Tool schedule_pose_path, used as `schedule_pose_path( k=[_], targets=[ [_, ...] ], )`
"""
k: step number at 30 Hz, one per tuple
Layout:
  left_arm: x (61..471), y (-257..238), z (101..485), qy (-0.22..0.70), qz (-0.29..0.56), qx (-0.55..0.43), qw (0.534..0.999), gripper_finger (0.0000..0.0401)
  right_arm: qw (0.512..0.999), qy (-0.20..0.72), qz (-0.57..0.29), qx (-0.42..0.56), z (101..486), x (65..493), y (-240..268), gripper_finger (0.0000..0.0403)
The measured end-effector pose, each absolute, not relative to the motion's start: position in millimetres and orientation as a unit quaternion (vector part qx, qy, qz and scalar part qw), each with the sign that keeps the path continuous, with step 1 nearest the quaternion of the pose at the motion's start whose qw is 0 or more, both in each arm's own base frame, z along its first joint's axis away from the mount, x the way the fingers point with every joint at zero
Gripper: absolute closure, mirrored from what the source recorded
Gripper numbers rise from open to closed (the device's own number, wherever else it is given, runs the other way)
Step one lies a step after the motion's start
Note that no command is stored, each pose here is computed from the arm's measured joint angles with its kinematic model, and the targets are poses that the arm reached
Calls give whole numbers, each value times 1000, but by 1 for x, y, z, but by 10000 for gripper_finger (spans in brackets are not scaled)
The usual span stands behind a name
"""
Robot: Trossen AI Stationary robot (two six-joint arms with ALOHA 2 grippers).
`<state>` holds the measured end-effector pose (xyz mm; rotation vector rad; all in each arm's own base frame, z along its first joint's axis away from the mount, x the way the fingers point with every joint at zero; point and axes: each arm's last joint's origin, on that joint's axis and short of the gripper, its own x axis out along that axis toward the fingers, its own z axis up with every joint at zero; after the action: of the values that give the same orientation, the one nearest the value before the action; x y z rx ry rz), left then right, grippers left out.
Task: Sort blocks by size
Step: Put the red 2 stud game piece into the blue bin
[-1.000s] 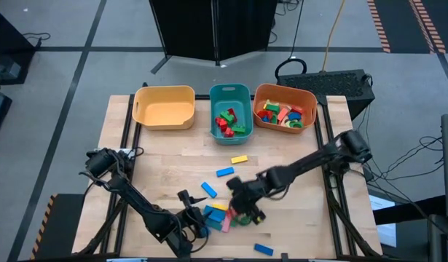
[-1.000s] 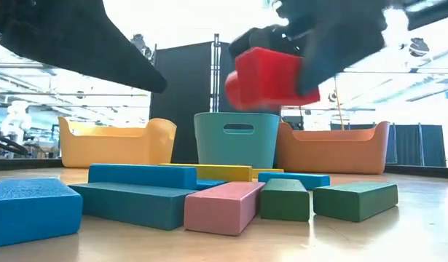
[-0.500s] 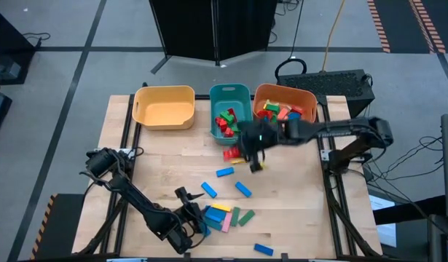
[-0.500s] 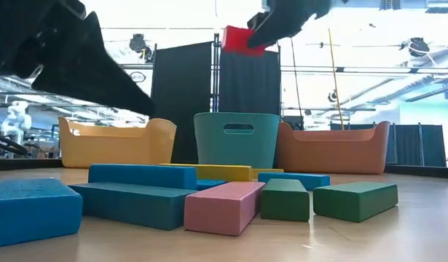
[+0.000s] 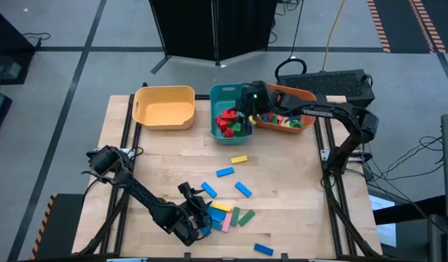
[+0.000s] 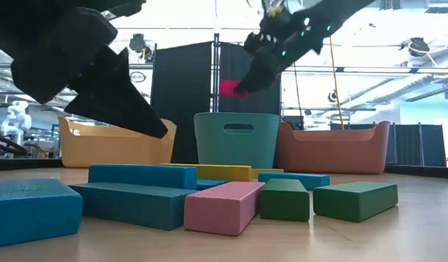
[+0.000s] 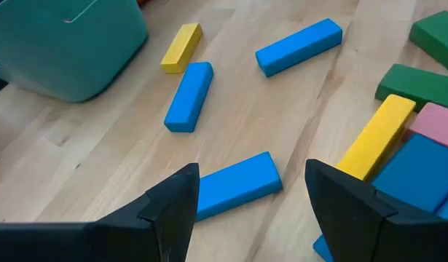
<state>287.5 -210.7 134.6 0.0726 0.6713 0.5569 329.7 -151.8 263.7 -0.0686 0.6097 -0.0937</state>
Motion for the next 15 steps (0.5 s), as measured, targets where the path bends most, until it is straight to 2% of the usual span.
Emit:
schedule_pose_path(
  k=[9, 15],
  targets=[
    [293, -191, 132, 356, 294, 53, 885, 160, 938, 341, -65, 20, 214, 337, -188, 241],
    [303, -174, 131, 388, 296, 72, 870, 160, 936, 347, -64, 18, 208, 338, -191, 241]
  ],
)
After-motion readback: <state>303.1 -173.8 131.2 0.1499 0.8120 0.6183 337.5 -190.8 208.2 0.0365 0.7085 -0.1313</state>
